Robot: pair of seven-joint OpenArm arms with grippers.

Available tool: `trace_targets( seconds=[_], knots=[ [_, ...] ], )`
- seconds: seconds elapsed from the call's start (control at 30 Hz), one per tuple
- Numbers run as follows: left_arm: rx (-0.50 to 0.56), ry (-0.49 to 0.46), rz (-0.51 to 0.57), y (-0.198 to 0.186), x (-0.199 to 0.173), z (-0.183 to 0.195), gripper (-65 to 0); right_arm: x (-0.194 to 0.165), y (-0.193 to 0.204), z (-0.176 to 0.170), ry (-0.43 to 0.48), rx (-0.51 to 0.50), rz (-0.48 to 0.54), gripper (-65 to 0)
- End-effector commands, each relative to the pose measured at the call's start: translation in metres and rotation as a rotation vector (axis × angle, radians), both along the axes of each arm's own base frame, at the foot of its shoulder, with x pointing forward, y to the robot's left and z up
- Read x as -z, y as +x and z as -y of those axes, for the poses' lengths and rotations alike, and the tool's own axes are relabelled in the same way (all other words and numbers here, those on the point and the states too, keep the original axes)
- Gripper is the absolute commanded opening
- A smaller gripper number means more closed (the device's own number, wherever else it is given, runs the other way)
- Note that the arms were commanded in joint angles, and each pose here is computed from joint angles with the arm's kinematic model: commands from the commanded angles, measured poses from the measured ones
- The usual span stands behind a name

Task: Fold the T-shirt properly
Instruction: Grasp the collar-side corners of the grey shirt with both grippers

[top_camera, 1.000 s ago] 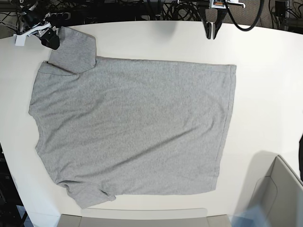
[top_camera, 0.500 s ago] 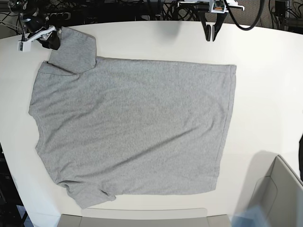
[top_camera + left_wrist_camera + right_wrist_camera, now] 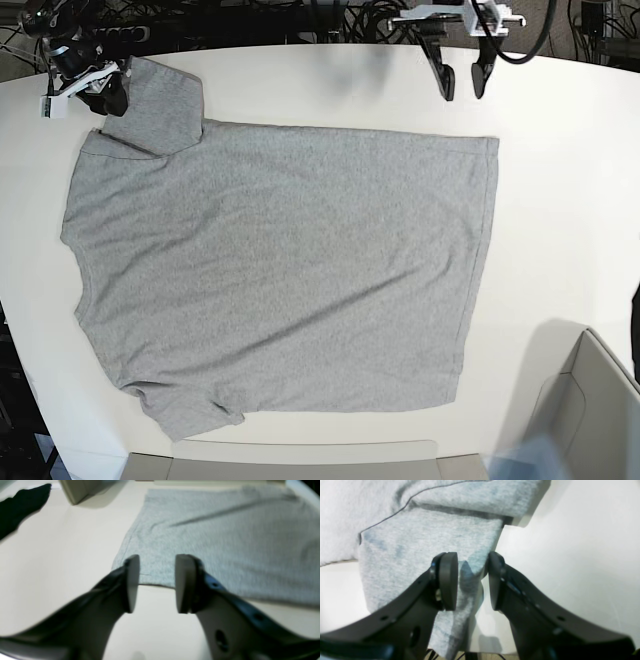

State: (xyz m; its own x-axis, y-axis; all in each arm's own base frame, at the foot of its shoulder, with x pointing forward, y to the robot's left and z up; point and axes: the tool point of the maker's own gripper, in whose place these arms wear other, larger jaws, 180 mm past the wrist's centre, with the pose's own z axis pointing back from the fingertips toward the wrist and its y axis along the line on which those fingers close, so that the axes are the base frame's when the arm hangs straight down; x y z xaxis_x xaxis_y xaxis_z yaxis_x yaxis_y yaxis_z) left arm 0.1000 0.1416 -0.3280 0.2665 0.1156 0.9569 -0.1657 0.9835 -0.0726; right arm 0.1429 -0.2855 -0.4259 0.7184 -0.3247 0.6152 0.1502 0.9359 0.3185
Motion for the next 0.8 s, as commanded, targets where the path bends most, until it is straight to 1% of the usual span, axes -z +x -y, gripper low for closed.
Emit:
trace_targets(
  seconds=[0.0,0.07,0.13,0.17,0.27,0.37,0.43,0.5,0.63,0.77],
  knots=[
    [-0.009,-0.016,0.008,0.003,-0.009,-0.004,-35.2,0.031,-0.044,-0.007,-0.030,-0.079,-0.235,-43.7],
    [0.015,-0.060,-0.044,0.015,-0.004,-0.007,-34.7,0.032,-0.048,-0.007,-0.029,-0.081,-0.246,-43.7],
    [0.068,-0.105,-0.116,0.028,0.005,-0.007,-34.7,0.032,-0.049,-0.007,-0.030,-0.082,-0.248,-43.7],
    [0.074,-0.140,-0.146,0.034,0.011,-0.008,-34.7,0.032,-0.050,-0.007,-0.030,-0.083,-0.249,-43.7],
    [0.065,-0.294,-0.199,0.055,0.020,-0.012,-34.7,0.033,-0.054,-0.007,-0.031,-0.083,-0.259,-43.7],
    [0.061,-0.422,-0.243,0.074,0.023,-0.024,-34.7,0.033,-0.056,-0.007,-0.031,-0.085,-0.262,-43.7],
    [0.039,-0.481,-0.259,0.084,0.025,-0.034,-34.8,0.033,-0.056,-0.007,-0.030,-0.085,-0.263,-43.7],
    [-0.001,-0.496,-0.261,0.093,0.026,-0.053,-34.8,0.034,-0.057,-0.008,-0.027,-0.084,-0.266,-43.7],
    [-0.073,-0.474,-0.320,0.094,0.041,-0.087,-34.8,0.036,-0.064,-0.013,-0.017,-0.081,-0.276,-43.7],
    [-0.121,-0.477,-0.377,0.092,0.060,-0.106,-34.8,0.036,-0.064,-0.013,-0.016,-0.080,-0.277,-43.7]
  ],
)
